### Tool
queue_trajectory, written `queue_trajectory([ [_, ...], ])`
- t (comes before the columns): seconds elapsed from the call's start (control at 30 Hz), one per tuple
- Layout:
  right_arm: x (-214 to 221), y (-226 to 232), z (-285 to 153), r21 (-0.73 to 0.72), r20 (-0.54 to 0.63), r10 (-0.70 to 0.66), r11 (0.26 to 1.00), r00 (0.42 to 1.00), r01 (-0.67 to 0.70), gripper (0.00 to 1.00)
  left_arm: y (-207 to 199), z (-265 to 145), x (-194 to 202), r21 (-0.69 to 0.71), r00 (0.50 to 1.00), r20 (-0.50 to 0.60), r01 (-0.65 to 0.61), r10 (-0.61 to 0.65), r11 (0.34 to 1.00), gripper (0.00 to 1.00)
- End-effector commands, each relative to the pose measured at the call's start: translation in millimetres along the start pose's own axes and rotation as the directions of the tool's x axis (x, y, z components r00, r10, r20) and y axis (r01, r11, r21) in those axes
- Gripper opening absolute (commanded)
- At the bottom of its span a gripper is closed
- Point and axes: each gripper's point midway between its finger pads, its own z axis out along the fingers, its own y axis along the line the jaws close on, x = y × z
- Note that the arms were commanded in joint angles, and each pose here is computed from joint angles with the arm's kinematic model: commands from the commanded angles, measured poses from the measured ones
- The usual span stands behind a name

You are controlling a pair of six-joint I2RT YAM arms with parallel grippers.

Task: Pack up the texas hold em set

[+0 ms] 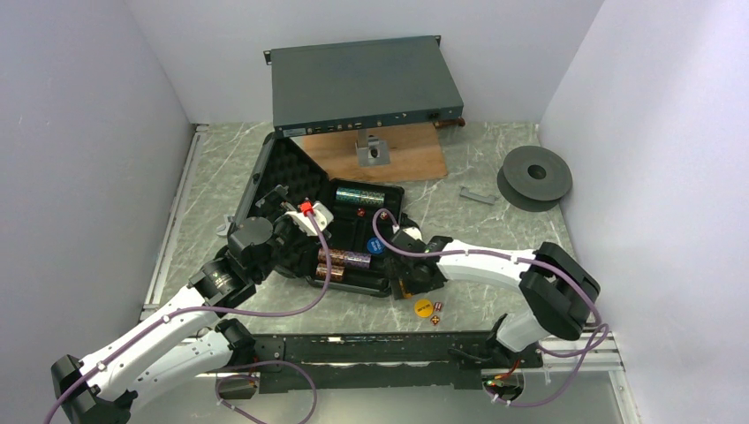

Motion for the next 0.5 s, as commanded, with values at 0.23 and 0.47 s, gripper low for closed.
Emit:
queue_trajectory([
  [0.23, -19, 19, 6, -0.137, 0.129, 0.057, 0.990, 0.990, -0.039, 0.74, 3, 1, -6, -0.006, 1.000, 0.021, -0.005, 0.005, 1.000, 1.00],
  [0.47, -26, 10, 4, -0.101, 0.171, 0.083, 0.993, 0.982, -0.066, 0.74, 2, 2, -5, 0.000, 1.000, 0.015, -0.006, 0.006, 1.000, 1.00],
])
